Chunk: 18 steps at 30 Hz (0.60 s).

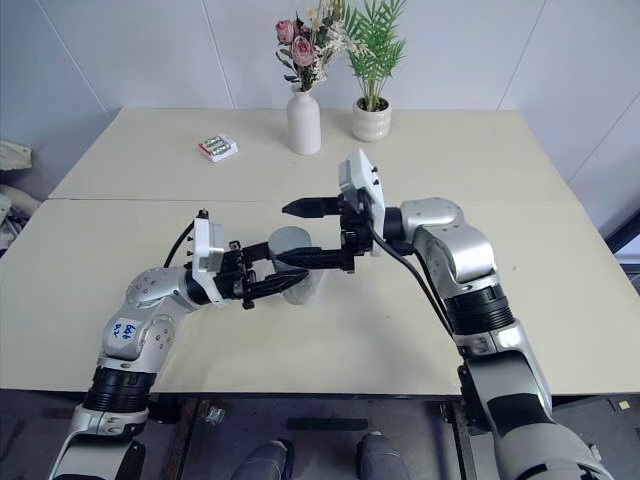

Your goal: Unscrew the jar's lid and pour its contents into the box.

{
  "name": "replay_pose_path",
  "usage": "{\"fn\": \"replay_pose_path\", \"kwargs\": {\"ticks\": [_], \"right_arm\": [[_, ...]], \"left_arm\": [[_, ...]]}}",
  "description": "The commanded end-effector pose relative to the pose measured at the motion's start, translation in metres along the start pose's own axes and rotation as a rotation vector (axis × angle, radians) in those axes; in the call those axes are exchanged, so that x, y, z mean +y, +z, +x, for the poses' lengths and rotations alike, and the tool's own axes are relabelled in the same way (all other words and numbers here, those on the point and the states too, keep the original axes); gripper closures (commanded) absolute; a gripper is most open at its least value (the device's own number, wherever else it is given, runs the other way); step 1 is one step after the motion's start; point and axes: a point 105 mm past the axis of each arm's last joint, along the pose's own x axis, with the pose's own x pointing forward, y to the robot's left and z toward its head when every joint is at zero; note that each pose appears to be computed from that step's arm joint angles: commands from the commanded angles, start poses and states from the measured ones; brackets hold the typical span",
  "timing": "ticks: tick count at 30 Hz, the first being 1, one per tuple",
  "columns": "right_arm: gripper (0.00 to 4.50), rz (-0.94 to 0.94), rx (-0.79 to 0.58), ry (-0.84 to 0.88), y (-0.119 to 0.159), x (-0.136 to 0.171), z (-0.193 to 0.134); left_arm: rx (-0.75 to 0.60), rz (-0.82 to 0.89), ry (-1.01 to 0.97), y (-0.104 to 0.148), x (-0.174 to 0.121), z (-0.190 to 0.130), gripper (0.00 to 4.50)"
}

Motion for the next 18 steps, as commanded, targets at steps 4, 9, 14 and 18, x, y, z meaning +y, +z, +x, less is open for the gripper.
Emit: {"fn": "replay_pose_path", "kwargs": {"ticks": [4, 9, 14, 18], "right_arm": [[0.02, -0.027, 0.021, -0.109, 0.005, -0.016, -0.031], [0.02, -0.020, 0.037, -0.138, 0.003, -0.020, -0.043], [0.02, 0.018, 0.031, -0.173, 0.000, -0.025, -0.057], [0.02, 0.033, -0.035, -0.109, 0.014, -0.015, -0.051]], "left_arm": [[-0.043, 0.054, -0.035, 0.013, -0.007, 0.003, 2.23], [-0.043, 0.056, -0.029, 0.013, -0.007, 0.003, 2.23], [-0.041, 0.054, -0.025, 0.011, -0.007, 0.002, 2.23], [-0.039, 0.053, -0.023, 0.011, -0.007, 0.002, 2.23]]}}
